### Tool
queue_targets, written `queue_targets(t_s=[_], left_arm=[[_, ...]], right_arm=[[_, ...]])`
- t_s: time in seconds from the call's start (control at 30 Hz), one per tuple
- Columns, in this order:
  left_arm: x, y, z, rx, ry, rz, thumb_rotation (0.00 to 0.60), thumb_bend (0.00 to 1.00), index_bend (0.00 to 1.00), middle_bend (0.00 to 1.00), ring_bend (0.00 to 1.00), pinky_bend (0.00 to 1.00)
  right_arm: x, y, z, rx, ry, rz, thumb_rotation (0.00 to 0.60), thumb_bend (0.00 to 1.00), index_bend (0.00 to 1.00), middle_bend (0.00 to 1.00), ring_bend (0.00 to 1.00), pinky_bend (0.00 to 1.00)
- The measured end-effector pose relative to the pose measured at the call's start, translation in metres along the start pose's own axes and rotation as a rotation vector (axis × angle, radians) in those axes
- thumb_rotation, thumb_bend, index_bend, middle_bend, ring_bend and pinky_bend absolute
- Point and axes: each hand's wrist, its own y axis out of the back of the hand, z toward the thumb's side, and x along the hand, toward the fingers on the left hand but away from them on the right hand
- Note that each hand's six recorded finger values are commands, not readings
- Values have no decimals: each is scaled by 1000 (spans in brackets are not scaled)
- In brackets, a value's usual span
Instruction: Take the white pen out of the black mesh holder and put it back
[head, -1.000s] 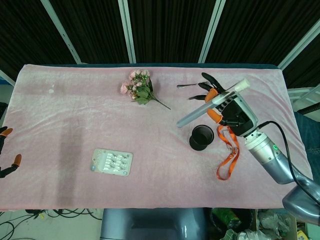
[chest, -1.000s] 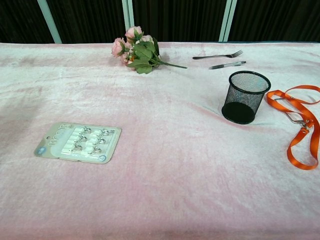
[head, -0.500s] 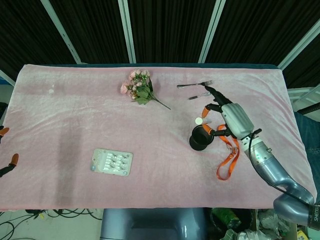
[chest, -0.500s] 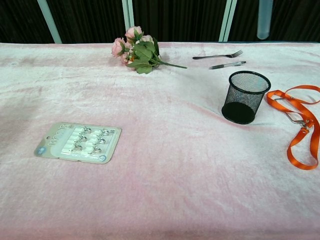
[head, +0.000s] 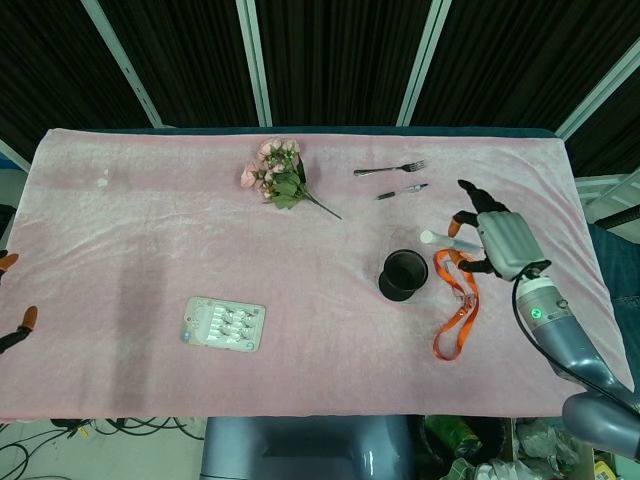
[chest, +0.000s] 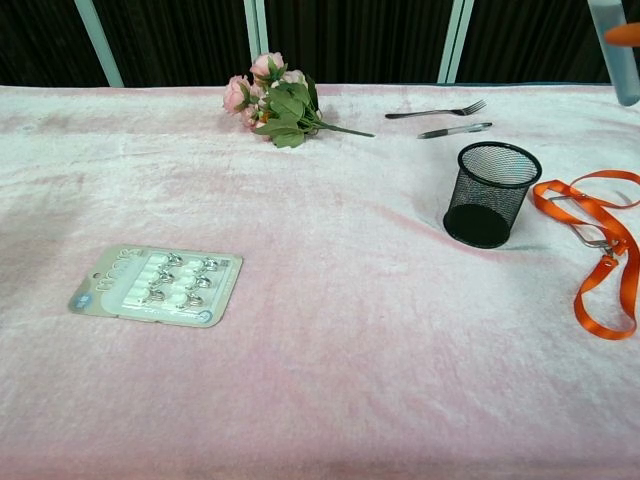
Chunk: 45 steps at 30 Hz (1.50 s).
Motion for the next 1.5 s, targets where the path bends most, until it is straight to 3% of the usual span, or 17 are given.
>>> queue_targets(t_s=[0.2, 0.43, 0.57, 0.7, 0.8, 0.9, 1.03, 1.33, 1.5], left_arm=[[-1, -2, 1, 4, -3, -8, 600, 354, 150, 106, 0, 28], [-1, -4, 2, 8, -3, -13, 600, 354, 150, 106, 0, 28], [-1, -4, 2, 8, -2, -11, 600, 354, 150, 106, 0, 29], [-1, -3, 1, 8, 0, -7, 600, 354, 150, 105, 0, 29], [-1, -1, 0, 7, 6, -2, 600, 354, 150, 105, 0, 30], [-1, 0, 1, 4, 7, 5, 600, 354, 150, 106, 0, 30], [-1, 1, 2, 4, 7, 14, 600, 354, 150, 106, 0, 30], [-1, -2, 5, 9, 7, 5, 600, 354, 150, 105, 0, 30], [-1, -1, 4, 12, 8, 7, 600, 354, 150, 105, 0, 30]], right_arm=[[-11, 3, 36, -376, 69, 34, 600, 308, 623, 14, 81, 189], [-12, 9, 97, -807, 222, 117, 600, 308, 623, 14, 81, 189], [-2, 19, 117, -988, 310, 153, 600, 309, 623, 14, 81, 188], [13, 27, 122, -1076, 390, 168, 600, 309, 624, 14, 80, 189], [22, 30, 110, -1071, 415, 165, 600, 309, 624, 14, 81, 189], [25, 23, 76, -969, 357, 158, 600, 308, 626, 14, 81, 189], [24, 10, 29, -790, 238, 144, 600, 310, 632, 14, 81, 189], [17, 13, -30, -374, 53, 38, 600, 311, 635, 14, 81, 189], [7, 13, -40, -359, -34, 20, 600, 311, 637, 14, 80, 189]])
